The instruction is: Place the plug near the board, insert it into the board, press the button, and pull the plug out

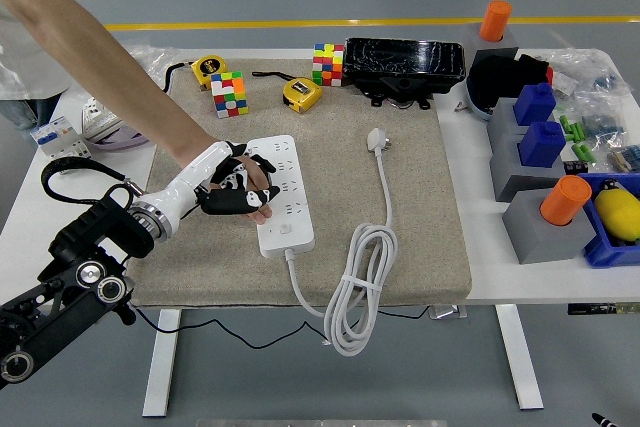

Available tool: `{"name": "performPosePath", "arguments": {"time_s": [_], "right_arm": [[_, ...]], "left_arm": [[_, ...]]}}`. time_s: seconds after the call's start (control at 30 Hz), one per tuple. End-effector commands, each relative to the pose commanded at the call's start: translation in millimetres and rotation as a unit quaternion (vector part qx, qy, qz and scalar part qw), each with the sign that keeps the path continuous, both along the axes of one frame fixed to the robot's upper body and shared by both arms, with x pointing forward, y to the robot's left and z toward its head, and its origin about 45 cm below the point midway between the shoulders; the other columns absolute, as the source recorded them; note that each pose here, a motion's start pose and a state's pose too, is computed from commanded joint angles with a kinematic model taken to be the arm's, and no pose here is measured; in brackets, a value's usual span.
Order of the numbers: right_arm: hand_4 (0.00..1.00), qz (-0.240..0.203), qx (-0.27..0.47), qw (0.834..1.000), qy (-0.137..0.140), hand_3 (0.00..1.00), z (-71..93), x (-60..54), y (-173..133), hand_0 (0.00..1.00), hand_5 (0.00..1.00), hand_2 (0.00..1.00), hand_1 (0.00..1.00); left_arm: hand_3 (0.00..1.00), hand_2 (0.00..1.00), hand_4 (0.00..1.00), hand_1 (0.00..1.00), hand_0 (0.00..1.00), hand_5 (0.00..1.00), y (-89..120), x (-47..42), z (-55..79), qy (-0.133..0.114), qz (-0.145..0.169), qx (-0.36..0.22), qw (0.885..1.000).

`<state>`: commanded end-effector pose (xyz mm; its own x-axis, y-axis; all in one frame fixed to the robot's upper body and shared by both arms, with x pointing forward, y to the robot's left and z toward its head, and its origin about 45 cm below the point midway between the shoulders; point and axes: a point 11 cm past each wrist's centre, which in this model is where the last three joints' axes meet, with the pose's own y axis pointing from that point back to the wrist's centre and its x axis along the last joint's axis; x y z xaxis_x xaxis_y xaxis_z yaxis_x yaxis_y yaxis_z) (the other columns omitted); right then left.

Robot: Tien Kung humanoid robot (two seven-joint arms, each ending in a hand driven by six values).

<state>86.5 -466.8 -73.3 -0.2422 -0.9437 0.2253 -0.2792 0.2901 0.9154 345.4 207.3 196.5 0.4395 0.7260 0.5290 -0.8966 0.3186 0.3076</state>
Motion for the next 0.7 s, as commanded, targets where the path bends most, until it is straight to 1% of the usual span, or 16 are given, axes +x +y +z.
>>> {"name": "performPosePath", "arguments": {"time_s": [0.47,0.5,0.67,0.7], "right_arm": [[0.928,-0.001,0.0,1.0,-0.002,0.585,0.1,0.9,0.2,0.665,0.52,0.652,0.67],[0.929,-0.001,0.0,1.0,-0.001,0.586,0.1,0.8,0.2,0.664,0.519,0.652,0.67],[0.929,0.0,0.001,1.0,-0.002,0.586,0.0,0.8,0.5,0.664,0.519,0.652,0.67],[0.929,0.0,0.001,1.0,-0.001,0.585,0.0,0.6,0.5,0.665,0.52,0.652,0.67]], "left_arm": [[0.561,0.147,0.748,0.056,0.13,0.207,-1.1,0.0,0.6,-0.001,-0.002,-0.002,1.0],[0.562,0.156,0.75,0.065,0.151,0.203,-1.1,0.0,0.6,-0.001,-0.002,-0.002,1.0],[0.562,0.156,0.75,0.065,0.151,0.203,-0.9,0.4,0.6,-0.009,-0.005,-0.002,1.0],[0.588,0.346,0.78,0.24,0.231,0.204,-0.8,0.4,0.6,-0.01,-0.006,-0.002,1.0]]}}
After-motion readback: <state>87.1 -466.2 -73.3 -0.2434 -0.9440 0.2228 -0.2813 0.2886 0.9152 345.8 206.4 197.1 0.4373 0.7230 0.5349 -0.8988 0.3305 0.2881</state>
